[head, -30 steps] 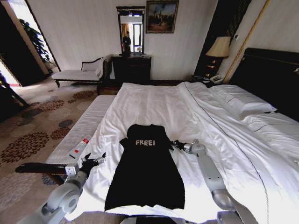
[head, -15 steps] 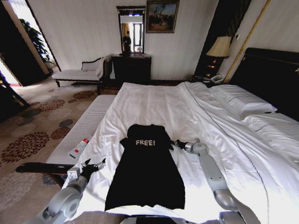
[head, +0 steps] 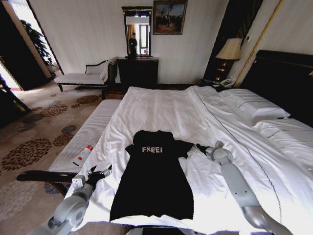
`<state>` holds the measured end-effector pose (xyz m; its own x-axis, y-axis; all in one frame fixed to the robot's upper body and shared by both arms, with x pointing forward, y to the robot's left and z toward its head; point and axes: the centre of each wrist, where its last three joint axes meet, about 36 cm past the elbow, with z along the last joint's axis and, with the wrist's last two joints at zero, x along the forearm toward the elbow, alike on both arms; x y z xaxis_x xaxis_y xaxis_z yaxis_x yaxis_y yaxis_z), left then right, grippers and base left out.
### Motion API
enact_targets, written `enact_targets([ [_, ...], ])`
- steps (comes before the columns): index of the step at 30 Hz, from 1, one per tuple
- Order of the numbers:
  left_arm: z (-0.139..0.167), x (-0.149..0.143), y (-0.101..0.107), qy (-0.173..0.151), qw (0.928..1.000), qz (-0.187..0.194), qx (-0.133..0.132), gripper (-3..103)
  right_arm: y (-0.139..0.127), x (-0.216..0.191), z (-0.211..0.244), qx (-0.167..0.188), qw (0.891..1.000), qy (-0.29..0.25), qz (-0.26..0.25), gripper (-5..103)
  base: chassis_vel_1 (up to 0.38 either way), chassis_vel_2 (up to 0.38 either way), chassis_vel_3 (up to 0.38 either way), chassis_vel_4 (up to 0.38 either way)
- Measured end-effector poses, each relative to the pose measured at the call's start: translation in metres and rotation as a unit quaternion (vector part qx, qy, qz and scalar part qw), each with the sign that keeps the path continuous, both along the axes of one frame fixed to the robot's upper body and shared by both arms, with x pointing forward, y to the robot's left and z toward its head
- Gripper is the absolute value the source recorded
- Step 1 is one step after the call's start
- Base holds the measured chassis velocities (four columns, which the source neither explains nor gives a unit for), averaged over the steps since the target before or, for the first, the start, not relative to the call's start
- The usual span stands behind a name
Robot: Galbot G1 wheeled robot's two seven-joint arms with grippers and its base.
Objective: Fold the clothes on the bed.
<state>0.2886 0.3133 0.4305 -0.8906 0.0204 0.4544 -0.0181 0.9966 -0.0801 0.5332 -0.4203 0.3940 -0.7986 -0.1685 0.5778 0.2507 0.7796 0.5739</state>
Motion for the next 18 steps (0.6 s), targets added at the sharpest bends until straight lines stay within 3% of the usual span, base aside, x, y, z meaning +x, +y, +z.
enact_targets([
  [18, 0.009, -0.003, 0.0, -0.005, 1.0, -0.002, 0.003, 100, -0.015, -0.012, 0.011, -0.005, 1.0, -0.007, -0.011, 0, 0.0, 0.0, 0.0, 0.0],
])
